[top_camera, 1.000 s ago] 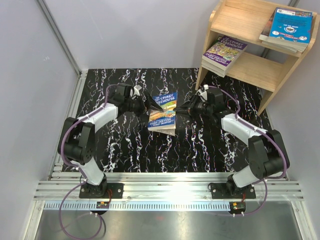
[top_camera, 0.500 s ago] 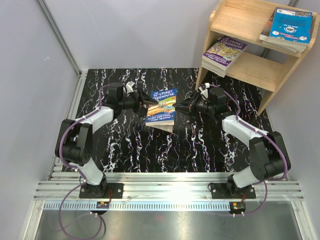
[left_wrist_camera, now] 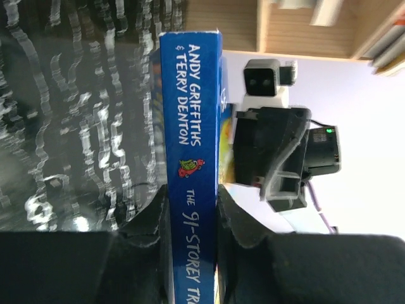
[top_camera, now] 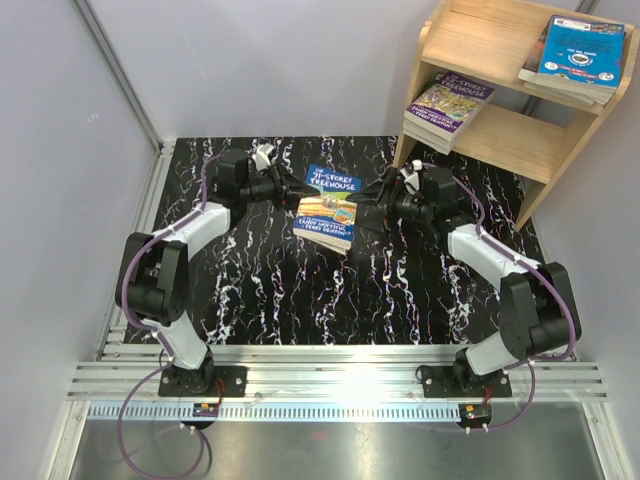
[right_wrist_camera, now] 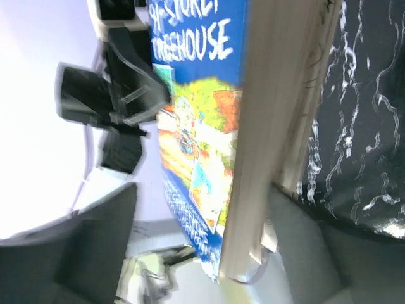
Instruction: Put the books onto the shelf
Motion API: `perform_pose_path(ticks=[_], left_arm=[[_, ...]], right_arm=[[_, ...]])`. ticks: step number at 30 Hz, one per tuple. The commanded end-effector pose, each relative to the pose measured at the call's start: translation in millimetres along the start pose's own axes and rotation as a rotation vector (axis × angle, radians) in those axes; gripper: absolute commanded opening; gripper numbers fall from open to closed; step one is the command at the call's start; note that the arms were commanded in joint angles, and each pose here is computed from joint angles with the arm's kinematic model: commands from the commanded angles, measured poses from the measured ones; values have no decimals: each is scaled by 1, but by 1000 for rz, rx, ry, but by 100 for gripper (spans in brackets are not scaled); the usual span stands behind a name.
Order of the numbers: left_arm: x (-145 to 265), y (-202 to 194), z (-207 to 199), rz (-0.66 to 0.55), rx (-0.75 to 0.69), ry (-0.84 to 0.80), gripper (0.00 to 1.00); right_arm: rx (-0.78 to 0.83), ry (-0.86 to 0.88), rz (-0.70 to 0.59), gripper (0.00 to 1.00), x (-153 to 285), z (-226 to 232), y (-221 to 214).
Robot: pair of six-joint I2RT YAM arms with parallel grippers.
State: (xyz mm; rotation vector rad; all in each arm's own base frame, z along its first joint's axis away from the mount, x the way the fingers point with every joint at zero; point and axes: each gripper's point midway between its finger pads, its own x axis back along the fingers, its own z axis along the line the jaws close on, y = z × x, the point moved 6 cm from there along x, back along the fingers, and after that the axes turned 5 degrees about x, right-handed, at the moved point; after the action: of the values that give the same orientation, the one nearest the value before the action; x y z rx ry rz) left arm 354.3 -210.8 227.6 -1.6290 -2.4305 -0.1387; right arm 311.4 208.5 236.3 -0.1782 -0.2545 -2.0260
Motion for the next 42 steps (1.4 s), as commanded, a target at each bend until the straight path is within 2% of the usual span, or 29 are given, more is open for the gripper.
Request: perform_pose_path(ticks=[1,2,11,19,20,25,27,29,31,42], left_arm=[[4,-10,-66,95,-123,-124,0],[4,-10,-74,98,-129,-130,0],[14,-7,-141,118,-157,-260,0],[12,-5,-131,79,-157,-260,0],[11,-4,-128,73,-147,-242,0],[8,3,-130,15,-196,-191,0],[7,3,-130,11,-193,-175,0],[3,4,-130,-18,-218,-148,0],[2,3,-130,-21,-213,-136,0],[-1,8,-131,-94,-229,-68,0]], right_arm=[[173,37,21,97,8,31,2],[167,29,17,100,11,29,3],[159,105,-14,100,20,43,0],[135,257,-48,100,33,84,0],[135,269,-52,98,35,88,-2],[140,298,-69,67,50,102,-14],[139,300,-72,59,53,103,-19],[139,305,-80,45,59,107,-26],[141,307,-84,42,60,107,-27],[150,324,-94,42,63,121,-37]])
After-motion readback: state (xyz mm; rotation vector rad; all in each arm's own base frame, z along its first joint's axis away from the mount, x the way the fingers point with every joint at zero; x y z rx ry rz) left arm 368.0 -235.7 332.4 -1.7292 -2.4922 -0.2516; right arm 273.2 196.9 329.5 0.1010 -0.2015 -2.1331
